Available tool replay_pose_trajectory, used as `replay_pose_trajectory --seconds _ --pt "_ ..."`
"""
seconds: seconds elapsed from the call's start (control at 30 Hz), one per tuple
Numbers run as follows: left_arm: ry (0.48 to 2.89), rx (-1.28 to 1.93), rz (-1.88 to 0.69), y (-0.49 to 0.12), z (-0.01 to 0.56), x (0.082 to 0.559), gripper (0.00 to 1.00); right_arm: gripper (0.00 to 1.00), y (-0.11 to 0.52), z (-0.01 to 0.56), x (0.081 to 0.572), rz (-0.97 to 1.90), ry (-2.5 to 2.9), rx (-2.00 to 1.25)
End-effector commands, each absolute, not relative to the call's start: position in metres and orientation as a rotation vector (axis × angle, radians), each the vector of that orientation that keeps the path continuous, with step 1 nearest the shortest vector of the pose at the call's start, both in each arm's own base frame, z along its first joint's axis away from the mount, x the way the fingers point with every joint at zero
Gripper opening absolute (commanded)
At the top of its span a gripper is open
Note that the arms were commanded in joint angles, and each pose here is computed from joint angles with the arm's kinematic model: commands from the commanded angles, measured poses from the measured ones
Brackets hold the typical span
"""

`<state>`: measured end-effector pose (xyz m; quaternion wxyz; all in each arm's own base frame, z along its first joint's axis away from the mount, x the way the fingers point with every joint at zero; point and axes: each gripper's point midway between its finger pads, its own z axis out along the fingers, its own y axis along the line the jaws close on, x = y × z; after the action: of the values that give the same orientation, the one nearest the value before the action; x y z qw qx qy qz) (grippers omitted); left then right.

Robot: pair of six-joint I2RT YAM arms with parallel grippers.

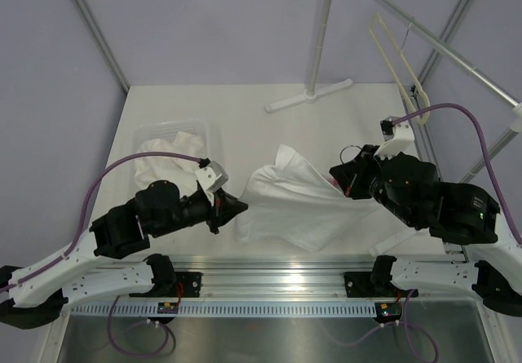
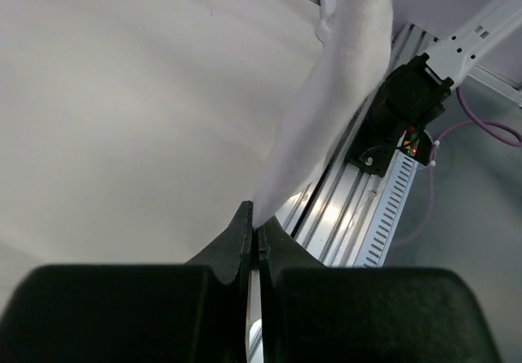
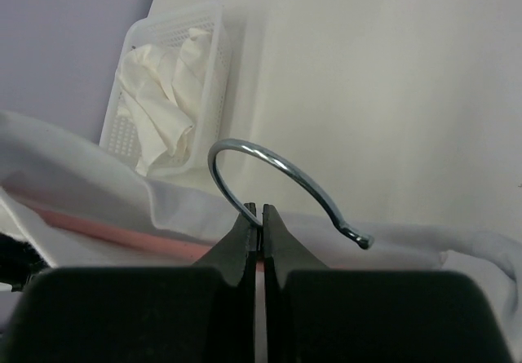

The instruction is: Remove the skirt from the hanger

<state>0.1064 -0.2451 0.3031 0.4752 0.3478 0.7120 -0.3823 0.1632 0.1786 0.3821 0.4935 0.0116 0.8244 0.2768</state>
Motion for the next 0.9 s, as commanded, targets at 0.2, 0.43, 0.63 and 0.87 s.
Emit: replay_pose_trajectory --seconds 0.2,0.43,0.63,0.87 --pt "1.639 0.481 -0.835 -0.199 0.335 0.138 0.00 0.00 0.133 0.385 0.165 0.607 1.944 0.213" --pt "1.639 0.400 -0.821 -0.180 0.330 0.139 0.00 0.00 0.085 0.390 0.164 0.574 1.863 0.420" --pt "1.658 0.415 -0.818 -0.181 0.321 0.138 0.00 0.00 0.052 0.396 0.158 0.592 1.794 0.534" --pt "1.672 0.452 -0.828 -0.189 0.314 0.135 0.00 0.00 0.035 0.397 0.153 0.587 1.775 0.559"
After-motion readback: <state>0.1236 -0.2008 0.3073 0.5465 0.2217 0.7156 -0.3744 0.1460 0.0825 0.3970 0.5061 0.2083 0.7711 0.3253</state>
